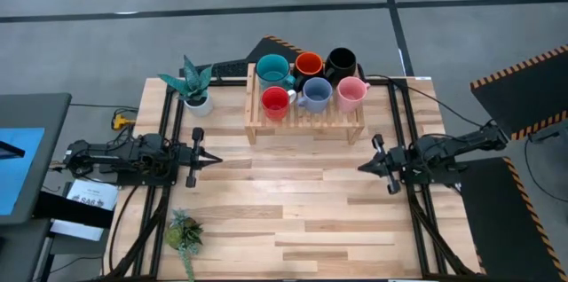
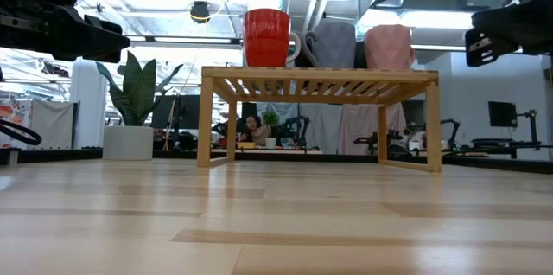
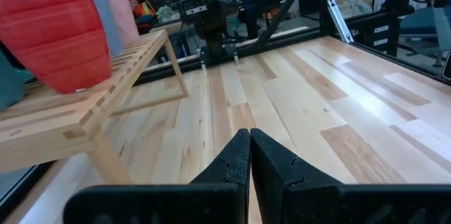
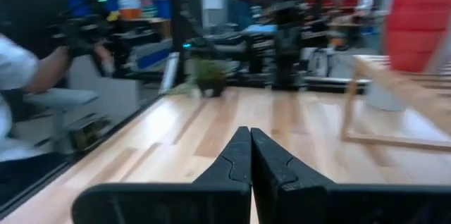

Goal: Place coffee mugs
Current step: Return to Home Position

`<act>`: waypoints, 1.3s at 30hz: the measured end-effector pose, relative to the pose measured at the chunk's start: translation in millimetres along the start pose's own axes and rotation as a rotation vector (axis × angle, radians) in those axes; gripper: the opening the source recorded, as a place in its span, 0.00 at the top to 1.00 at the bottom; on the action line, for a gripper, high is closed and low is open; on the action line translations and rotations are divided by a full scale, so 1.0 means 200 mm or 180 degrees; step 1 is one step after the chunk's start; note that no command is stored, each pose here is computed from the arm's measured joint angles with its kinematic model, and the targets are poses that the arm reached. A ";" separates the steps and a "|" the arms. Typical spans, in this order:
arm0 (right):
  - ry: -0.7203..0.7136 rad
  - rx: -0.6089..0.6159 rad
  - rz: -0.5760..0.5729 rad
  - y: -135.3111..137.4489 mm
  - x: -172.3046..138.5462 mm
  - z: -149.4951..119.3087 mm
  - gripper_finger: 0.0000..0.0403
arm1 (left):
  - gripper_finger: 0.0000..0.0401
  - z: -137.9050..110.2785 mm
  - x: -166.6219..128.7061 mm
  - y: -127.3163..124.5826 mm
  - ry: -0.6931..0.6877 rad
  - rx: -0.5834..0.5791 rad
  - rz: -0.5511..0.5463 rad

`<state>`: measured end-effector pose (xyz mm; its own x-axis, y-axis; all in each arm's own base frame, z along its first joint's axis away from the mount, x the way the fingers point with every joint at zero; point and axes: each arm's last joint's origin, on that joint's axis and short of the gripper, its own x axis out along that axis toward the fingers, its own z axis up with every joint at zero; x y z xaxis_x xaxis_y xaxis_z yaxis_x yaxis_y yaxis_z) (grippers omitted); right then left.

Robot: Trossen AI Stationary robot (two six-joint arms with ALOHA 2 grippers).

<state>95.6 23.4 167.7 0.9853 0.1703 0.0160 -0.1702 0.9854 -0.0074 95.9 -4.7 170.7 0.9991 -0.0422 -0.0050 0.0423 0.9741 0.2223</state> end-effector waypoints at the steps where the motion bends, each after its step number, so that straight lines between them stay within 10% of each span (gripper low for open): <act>1: -0.0003 -0.0001 0.0015 0.00 0.00 0.00 0.95 | 1.00 0.00 0.00 0.00 0.0000 0.0000 0.0001; 39: -0.0091 -0.0214 -0.0004 0.00 -0.01 0.01 0.86 | 1.00 0.00 0.01 0.00 -0.0137 -0.0015 0.0050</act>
<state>94.6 22.9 169.1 0.9844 0.1702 0.0446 -0.1666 0.9832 -0.0746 97.0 -4.8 169.9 0.9985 -0.0362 0.0405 0.0265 0.9757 0.2175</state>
